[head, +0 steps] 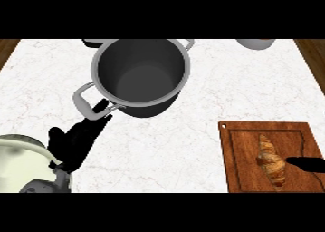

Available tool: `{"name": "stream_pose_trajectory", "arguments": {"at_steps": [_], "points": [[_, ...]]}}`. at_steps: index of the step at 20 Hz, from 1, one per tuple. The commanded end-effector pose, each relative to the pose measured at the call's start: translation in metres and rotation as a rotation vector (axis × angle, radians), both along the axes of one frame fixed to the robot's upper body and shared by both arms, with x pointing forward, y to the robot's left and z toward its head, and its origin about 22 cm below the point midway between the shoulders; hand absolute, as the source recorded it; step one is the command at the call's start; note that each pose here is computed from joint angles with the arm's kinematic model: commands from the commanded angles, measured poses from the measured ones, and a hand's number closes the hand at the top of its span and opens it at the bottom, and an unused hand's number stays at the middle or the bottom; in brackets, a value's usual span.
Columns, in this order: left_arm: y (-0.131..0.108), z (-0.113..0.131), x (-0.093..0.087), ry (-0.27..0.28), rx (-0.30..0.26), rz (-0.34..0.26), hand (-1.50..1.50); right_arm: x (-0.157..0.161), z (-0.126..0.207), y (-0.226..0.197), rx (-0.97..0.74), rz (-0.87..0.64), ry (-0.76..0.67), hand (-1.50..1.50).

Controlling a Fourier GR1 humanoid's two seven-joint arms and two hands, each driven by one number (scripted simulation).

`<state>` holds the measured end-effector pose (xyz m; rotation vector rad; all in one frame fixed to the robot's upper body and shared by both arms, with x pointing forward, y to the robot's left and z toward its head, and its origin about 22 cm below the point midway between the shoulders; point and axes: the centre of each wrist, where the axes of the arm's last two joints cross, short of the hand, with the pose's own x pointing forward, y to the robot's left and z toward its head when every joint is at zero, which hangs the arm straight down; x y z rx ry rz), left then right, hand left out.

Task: Pick the croissant from the cutting board and place it in the pot

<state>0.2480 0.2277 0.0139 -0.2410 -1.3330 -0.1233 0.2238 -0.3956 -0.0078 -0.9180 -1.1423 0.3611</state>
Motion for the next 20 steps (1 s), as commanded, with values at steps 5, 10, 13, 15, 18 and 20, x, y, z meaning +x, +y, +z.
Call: {"name": "stream_pose_trajectory", "arguments": {"at_steps": [5,10,13,15,18,20], "points": [[-0.008,0.011,-0.009,0.02,-0.002,-0.017,0.0,-0.006,0.091,0.046,-0.149,0.062,0.157,-1.5],[-0.002,0.001,-0.011,0.022,-0.019,-0.025,0.0,-0.008,0.144,0.075,-0.104,0.049,0.275,-1.5],[0.006,0.006,-0.011,0.012,0.0,-0.018,0.0,-0.018,0.183,0.084,-0.066,0.044,0.36,-1.5],[-0.001,0.013,-0.013,-0.001,-0.006,-0.034,0.0,-0.023,0.186,0.098,-0.028,-0.002,0.391,-1.5],[0.005,0.003,-0.003,0.0,-0.007,-0.029,0.0,-0.009,0.192,0.092,0.002,-0.049,0.4,-1.5],[-0.01,0.0,-0.014,0.024,-0.018,-0.046,0.0,-0.007,0.198,0.115,0.039,-0.039,0.398,-1.5]]}}
